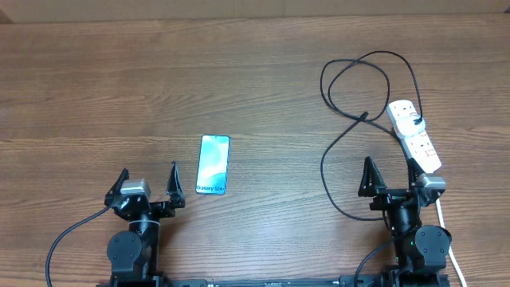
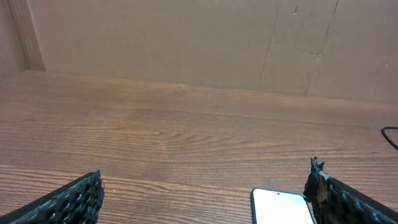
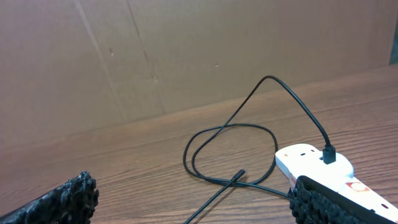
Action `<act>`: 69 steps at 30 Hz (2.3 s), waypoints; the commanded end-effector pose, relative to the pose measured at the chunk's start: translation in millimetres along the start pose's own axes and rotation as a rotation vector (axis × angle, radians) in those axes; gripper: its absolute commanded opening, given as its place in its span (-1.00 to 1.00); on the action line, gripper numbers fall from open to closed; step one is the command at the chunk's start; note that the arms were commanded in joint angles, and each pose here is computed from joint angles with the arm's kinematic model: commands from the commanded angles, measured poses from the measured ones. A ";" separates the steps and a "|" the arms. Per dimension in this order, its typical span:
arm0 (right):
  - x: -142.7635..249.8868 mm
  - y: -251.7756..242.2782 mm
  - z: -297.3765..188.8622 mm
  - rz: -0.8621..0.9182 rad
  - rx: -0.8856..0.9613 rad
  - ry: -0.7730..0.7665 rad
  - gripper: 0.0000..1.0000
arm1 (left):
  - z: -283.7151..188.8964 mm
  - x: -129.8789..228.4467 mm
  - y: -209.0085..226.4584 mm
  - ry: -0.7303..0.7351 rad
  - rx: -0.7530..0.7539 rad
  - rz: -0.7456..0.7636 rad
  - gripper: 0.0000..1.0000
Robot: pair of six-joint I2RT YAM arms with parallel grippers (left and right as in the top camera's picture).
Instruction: Plug charger to phone and switch on socket
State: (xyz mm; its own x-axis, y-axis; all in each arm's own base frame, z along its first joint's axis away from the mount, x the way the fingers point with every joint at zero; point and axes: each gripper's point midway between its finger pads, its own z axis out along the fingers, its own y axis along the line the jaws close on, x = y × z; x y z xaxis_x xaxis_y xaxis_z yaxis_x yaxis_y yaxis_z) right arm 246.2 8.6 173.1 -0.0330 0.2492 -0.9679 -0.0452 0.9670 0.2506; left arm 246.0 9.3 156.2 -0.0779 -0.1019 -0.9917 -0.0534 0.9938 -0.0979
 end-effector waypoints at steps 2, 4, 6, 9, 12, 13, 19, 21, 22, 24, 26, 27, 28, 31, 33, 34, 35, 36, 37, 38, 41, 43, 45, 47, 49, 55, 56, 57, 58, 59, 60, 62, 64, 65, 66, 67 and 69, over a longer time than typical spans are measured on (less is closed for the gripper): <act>2.7 -1.0 0.2 -0.008 0.003 0.000 1.00 | 0.0 0.4 -0.9 -0.005 0.009 0.014 0.99; 2.7 -1.0 0.2 -0.008 0.003 0.000 1.00 | 0.0 0.4 -0.8 -0.005 0.009 0.015 0.99; 2.8 -1.0 0.2 -0.008 0.003 0.000 1.00 | 0.0 0.4 -0.9 -0.005 0.009 0.015 0.99; 2.8 -1.0 0.2 -0.008 0.003 0.000 1.00 | 0.0 0.3 -0.8 -0.006 0.009 0.015 0.99; 2.8 -1.0 0.2 -0.008 0.003 0.000 1.00 | 0.0 0.4 -0.9 -0.005 0.009 0.014 0.99; 2.8 -1.0 0.2 -0.008 0.003 0.000 1.00 | 0.0 0.4 -0.9 -0.005 0.009 0.015 0.99; 2.8 -1.0 0.2 -0.008 0.003 0.000 1.00 | 0.0 0.4 -0.9 -0.006 0.009 0.014 0.99; 2.8 -1.0 0.2 -0.008 0.003 0.000 1.00 | 0.0 0.3 -0.2 -0.006 0.005 0.019 0.99; 2.8 -1.0 0.2 -0.008 0.003 0.000 1.00 | 0.0 -0.4 1.5 -0.009 -0.005 0.027 0.99; 2.8 -1.0 0.2 -0.008 0.003 0.000 1.00 | -0.4 -2.9 11.9 -0.019 -0.066 0.060 0.99; 2.8 -1.0 0.2 -0.008 0.003 0.000 1.00 | -0.9 -4.3 17.7 -0.023 -0.101 0.104 0.99; 2.8 -1.0 0.2 -0.008 0.003 0.000 1.00 | -0.8 -4.1 17.1 -0.021 -0.098 0.123 0.99; 2.8 -1.0 0.2 -0.008 0.003 0.000 1.00 | -0.7 -4.0 15.9 -0.021 -0.091 0.121 0.99; 2.8 -1.0 0.2 -0.008 0.003 0.000 1.00 | -0.7 -4.0 16.0 -0.021 -0.091 0.122 0.99; 2.8 -1.0 0.2 -0.008 0.003 0.000 1.00 | -0.7 -4.0 15.6 -0.021 -0.089 0.121 0.99; 2.8 -1.0 0.2 -0.008 0.003 0.000 1.00 | -0.7 -4.1 15.6 -0.021 -0.089 0.121 0.99; 2.8 -1.0 0.2 -0.008 0.003 0.000 1.00 | -0.7 -4.0 15.6 -0.021 -0.089 0.122 0.99; 2.8 -1.0 0.2 -0.008 0.003 0.000 1.00 | -0.7 -4.0 15.7 -0.021 -0.090 0.122 0.99; 2.8 -1.0 0.2 -0.008 0.003 0.000 1.00 | -0.8 -4.2 16.8 -0.022 -0.096 0.122 0.99; 2.8 -1.0 0.2 -0.008 0.003 0.000 0.99 | -0.9 -4.5 17.4 -0.022 -0.099 0.122 0.99; 2.8 -1.0 0.2 -0.008 0.003 0.000 0.99 | -0.1 -2.2 6.2 -0.016 -0.034 0.111 0.99; 2.8 -1.0 0.2 -0.008 0.004 0.000 0.99 | -0.2 0.6 -8.5 -0.006 0.053 0.111 0.99; 2.8 -1.0 0.2 -0.008 0.003 0.000 1.00 | -1.2 -0.5 -18.8 -0.007 0.112 0.063 0.99; 2.8 -1.0 0.2 -0.008 0.003 0.000 1.00 | -2.8 -3.7 -25.6 -0.007 0.151 -0.009 0.99; 2.8 -1.0 0.2 -0.008 0.003 0.000 1.00 | -5.5 -11.6 -32.5 -0.014 0.189 -0.074 0.99; 2.8 -1.0 0.2 -0.008 0.004 0.000 1.00 | -23.0 -61.9 -44.9 -0.078 0.245 -0.091 0.99; 2.8 -1.0 0.2 -0.008 0.003 0.000 0.99 | -26.6 -72.0 -45.3 -0.087 0.243 -0.090 1.00; 2.8 -1.0 0.2 -0.008 0.003 0.000 1.00 | -29.3 -80.5 -46.0 -0.096 0.244 -0.089 0.99; 2.8 -1.0 0.2 -0.008 0.003 0.000 1.00 | -32.4 -91.3 -47.0 -0.104 0.245 -0.088 0.99; 2.8 -1.0 0.2 -0.008 0.003 0.000 1.00 | -33.9 -98.4 -47.6 -0.106 0.245 -0.088 1.00; 2.8 -1.0 0.2 -0.008 0.003 0.000 0.99 | -35.1 -107.5 -48.7 -0.107 0.246 -0.088 1.00; 2.8 -1.0 0.2 -0.008 0.003 0.000 1.00 | -34.5 -121.9 -50.3 -0.093 0.244 -0.090 0.99; 2.8 -1.0 0.2 -0.008 0.003 0.000 1.00 | -31.8 -134.1 -52.9 -0.061 0.248 -0.092 1.00; 2.8 -1.0 0.2 -0.008 0.003 0.000 1.00 | -29.6 -140.3 -54.9 -0.039 0.252 -0.094 0.99; 2.8 -1.0 0.2 -0.008 0.003 0.000 1.00 | -26.4 -147.9 -57.8 -0.011 0.261 -0.096 1.00; 2.8 -1.0 0.2 -0.008 0.003 0.000 1.00 | -23.6 -153.9 -60.2 0.011 0.268 -0.098 0.99; 2.8 -1.0 0.2 -0.008 0.004 0.000 1.00 | -15.6 -167.4 -67.2 0.071 0.292 -0.105 1.00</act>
State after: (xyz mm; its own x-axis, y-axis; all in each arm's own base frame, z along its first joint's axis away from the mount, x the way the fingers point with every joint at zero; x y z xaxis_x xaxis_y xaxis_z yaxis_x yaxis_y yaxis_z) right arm 246.2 8.4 172.9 -0.0340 0.2493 -0.9678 -0.0442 0.9671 0.2506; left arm 236.4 -32.2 302.0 -0.1102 -0.1861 -0.9763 0.1774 0.9629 -0.2036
